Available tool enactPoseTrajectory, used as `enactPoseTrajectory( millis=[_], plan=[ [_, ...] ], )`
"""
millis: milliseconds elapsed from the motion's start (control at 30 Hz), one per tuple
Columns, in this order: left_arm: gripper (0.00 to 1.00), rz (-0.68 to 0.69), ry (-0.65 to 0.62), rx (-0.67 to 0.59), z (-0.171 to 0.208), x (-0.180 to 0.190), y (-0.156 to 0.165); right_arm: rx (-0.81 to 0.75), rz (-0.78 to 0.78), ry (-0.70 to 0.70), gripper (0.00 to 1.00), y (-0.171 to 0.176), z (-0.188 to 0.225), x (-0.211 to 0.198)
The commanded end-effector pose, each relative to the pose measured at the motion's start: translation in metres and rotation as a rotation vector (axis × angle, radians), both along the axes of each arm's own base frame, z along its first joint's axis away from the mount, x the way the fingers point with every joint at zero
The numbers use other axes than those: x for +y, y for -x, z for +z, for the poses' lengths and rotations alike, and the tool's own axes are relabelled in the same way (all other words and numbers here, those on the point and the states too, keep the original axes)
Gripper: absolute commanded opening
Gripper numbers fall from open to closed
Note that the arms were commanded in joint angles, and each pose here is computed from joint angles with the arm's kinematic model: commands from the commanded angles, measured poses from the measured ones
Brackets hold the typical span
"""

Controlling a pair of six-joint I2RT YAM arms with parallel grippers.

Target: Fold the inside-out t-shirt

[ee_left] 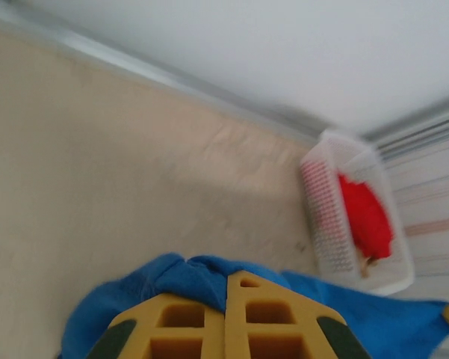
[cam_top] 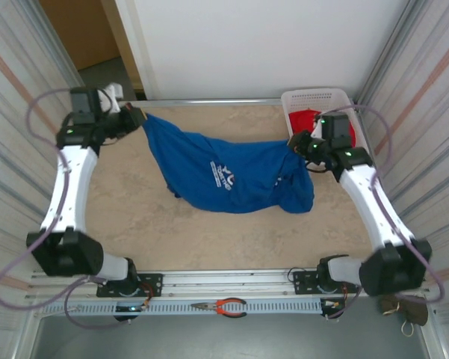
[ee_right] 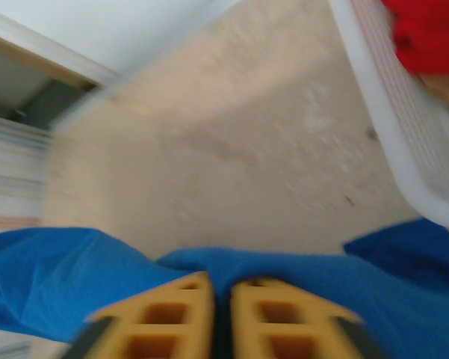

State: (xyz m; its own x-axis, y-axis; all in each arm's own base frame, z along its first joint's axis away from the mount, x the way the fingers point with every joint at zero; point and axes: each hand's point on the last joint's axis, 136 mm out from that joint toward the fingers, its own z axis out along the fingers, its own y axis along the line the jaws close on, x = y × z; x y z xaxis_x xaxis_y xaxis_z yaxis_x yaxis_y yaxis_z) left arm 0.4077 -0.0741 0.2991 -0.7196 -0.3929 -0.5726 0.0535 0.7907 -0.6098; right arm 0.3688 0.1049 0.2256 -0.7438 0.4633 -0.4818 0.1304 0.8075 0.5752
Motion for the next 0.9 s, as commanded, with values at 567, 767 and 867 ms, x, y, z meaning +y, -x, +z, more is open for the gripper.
enactPoseTrajectory(
  millis=[567, 767, 867],
  plan=[
    [0.02, -0.071, -0.054, 0.178, -0.098, -0.029, 0.023, 0.178, 0.41, 0.542, 0.62, 0.106, -0.144, 0.135],
    [0.02, -0.074, -0.054, 0.173, -0.096, -0.029, 0.024, 0.197, 0.429, 0.543, 0.61, 0.1, -0.161, 0.163],
    [0.02, -0.076, -0.051, 0.171, -0.095, -0.03, 0.024, 0.206, 0.403, 0.559, 0.65, 0.092, -0.169, 0.167]
  ],
)
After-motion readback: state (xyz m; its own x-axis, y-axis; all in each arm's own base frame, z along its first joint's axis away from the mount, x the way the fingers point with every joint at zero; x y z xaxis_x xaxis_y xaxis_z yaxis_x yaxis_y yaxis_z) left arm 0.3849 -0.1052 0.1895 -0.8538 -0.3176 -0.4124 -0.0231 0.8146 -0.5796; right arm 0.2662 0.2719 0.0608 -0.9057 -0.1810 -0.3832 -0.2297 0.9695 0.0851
